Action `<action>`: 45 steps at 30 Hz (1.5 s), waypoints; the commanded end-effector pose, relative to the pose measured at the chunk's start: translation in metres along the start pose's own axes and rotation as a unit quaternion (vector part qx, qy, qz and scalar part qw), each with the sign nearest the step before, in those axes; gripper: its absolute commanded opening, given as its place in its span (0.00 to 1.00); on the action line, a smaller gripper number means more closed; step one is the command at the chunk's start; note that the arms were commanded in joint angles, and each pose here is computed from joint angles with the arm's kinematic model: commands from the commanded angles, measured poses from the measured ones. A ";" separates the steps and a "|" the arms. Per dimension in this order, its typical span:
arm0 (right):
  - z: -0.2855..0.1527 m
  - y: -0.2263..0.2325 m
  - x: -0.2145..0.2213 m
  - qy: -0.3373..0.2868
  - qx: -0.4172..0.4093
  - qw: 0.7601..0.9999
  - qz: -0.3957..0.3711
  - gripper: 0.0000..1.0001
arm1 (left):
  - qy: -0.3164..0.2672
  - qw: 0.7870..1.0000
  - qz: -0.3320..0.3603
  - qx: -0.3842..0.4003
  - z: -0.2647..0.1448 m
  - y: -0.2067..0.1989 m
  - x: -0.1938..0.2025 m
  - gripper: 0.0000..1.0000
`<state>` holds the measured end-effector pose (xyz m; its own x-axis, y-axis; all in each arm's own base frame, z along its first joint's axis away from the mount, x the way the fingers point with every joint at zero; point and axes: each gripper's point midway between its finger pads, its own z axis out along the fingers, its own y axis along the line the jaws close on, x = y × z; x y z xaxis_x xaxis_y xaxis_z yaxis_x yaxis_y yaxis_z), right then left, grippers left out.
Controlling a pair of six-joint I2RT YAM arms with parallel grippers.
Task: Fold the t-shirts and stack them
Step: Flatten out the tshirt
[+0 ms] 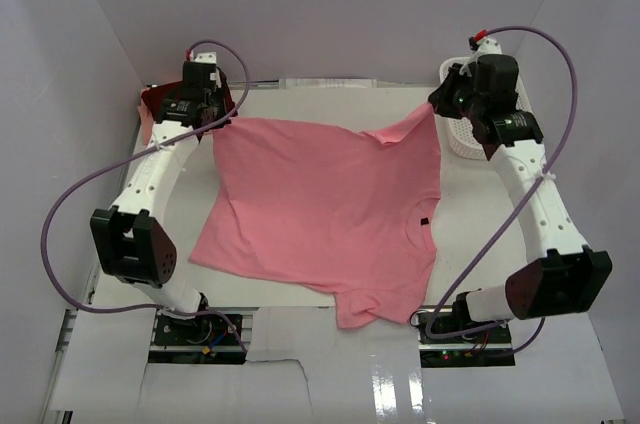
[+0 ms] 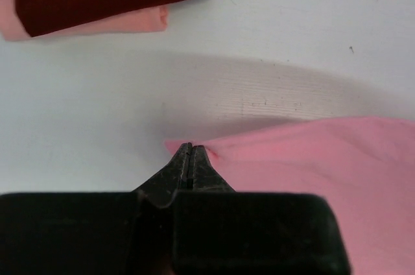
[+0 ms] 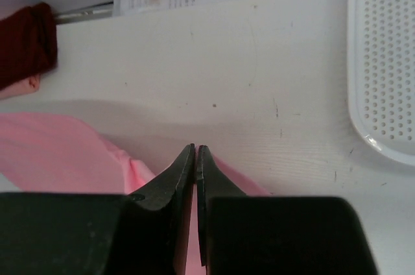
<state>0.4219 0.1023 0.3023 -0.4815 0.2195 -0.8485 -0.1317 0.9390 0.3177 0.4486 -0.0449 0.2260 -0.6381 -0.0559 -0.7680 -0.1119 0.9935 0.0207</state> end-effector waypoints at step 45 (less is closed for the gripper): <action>-0.452 0.087 -0.112 -0.572 -0.147 0.802 -0.094 0.08 | -0.564 0.782 -0.239 0.117 -0.419 0.102 -0.039 0.00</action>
<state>-0.0214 0.0246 0.6529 0.8384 0.2737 -0.4714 -0.3331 0.9418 -0.0457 0.0955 0.0254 0.5671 0.6302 -0.4340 -0.6438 0.1494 0.8815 -0.4480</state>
